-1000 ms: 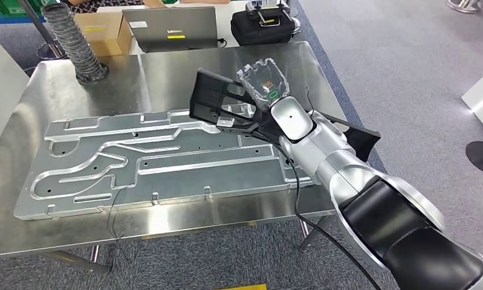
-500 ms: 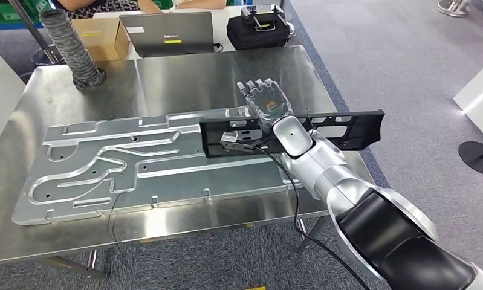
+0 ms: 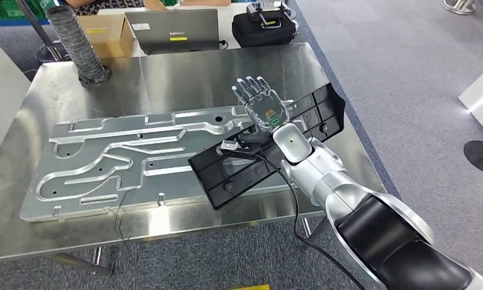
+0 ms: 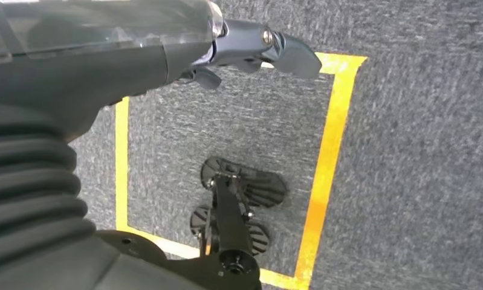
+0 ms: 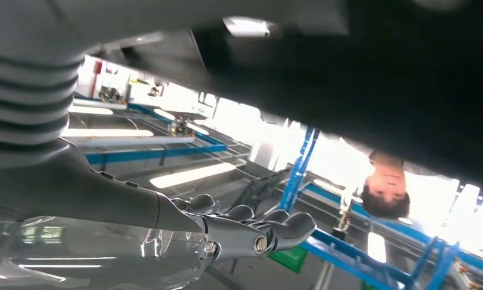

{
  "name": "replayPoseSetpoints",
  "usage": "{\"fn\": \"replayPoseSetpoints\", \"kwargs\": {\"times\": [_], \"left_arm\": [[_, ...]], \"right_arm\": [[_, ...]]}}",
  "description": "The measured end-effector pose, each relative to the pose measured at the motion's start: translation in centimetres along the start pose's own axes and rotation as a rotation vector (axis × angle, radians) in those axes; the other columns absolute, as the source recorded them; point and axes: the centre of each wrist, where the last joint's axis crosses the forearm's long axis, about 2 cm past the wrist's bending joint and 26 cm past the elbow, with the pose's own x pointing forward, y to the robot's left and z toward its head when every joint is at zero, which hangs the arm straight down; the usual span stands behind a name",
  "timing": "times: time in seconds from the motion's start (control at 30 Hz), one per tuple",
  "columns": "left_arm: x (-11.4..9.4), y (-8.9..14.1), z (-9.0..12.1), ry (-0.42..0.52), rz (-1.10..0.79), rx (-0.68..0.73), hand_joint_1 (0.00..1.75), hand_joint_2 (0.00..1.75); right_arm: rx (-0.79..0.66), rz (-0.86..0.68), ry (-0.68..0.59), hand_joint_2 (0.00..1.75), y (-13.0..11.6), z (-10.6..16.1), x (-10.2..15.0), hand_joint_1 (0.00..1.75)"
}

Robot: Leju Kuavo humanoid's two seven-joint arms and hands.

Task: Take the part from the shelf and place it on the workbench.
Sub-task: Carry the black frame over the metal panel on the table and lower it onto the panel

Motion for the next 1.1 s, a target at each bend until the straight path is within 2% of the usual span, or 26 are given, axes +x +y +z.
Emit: {"fn": "replayPoseSetpoints", "kwargs": {"times": [0.33,0.47,0.63,0.77,0.9,1.1], "left_arm": [[0.0,0.0,0.0,-0.01,-0.002,-0.006,0.0,0.0],[0.0,0.0,0.0,-0.017,0.003,-0.012,0.0,0.0],[0.0,-0.1,0.0,-0.027,0.007,-0.018,0.0,0.0],[0.3,-0.1,-0.1,-0.035,0.012,-0.027,0.0,0.0],[0.4,-0.2,-0.2,-0.036,0.009,-0.031,0.0,0.0],[1.0,-0.4,-0.4,-0.045,0.009,-0.034,0.0,0.0]], "right_arm": [[0.016,-0.025,0.084,0.0,-0.6,-0.5,-1.8,0.0],[0.07,-0.039,0.135,0.0,-0.8,-0.7,-3.9,0.0],[0.188,-0.033,0.206,0.0,-0.6,-0.2,-7.5,0.0],[0.42,-0.003,0.194,0.0,-0.5,0.2,-10.3,0.0],[0.609,-0.031,0.172,0.0,-0.5,0.5,-11.9,0.0],[0.631,-0.03,0.173,0.0,-1.3,0.1,-13.1,0.0]]}}
